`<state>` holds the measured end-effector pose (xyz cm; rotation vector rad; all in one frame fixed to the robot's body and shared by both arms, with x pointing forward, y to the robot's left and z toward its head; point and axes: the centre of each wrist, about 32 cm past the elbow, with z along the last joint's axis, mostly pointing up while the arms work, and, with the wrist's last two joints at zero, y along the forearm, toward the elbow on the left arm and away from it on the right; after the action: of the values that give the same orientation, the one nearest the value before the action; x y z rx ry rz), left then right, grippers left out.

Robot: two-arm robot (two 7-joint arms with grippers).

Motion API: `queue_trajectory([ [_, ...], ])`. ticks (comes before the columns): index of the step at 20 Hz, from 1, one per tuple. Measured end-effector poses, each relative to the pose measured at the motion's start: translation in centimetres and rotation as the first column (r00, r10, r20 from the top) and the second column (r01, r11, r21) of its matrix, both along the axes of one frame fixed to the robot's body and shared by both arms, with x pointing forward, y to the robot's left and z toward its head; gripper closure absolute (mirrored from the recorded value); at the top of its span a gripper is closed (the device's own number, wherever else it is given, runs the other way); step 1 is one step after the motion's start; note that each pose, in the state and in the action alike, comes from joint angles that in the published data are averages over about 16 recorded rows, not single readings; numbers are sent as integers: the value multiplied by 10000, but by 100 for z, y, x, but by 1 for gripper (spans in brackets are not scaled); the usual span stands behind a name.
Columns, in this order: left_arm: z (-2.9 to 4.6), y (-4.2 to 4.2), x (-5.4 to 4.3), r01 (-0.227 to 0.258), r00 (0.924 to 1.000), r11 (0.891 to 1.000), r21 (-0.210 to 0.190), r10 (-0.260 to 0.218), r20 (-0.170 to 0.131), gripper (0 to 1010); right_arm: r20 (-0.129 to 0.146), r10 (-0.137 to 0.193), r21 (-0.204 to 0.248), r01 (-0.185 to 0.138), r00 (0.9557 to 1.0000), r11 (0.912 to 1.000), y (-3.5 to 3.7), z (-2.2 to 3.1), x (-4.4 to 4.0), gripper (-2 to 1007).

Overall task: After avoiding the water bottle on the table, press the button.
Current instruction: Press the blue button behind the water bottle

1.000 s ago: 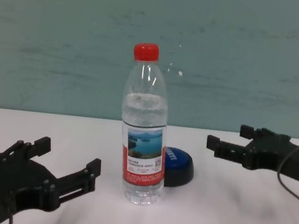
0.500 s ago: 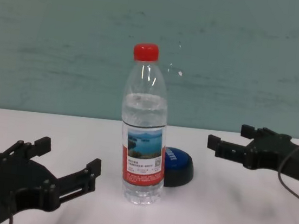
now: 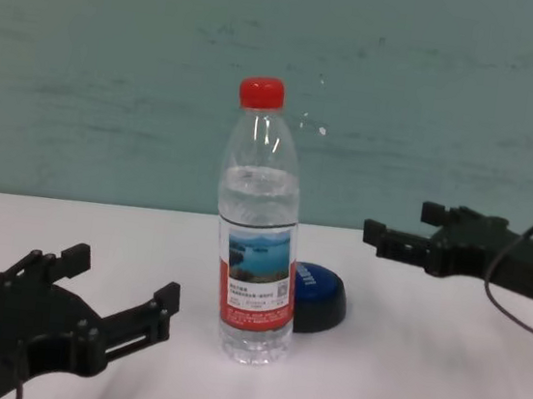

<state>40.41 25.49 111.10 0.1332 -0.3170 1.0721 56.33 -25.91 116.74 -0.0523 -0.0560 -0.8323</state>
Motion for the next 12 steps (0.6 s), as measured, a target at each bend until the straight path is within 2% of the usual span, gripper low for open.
queue_trajectory([
  [7,0,0,0,0,10000,10000,0,0,0,10,-4,129,-91,-129,9999,9999,32,28,179,1],
  [12,0,0,0,0,10000,10000,0,0,0,10,-105,193,-161,-195,9998,9997,48,10,287,1],
])
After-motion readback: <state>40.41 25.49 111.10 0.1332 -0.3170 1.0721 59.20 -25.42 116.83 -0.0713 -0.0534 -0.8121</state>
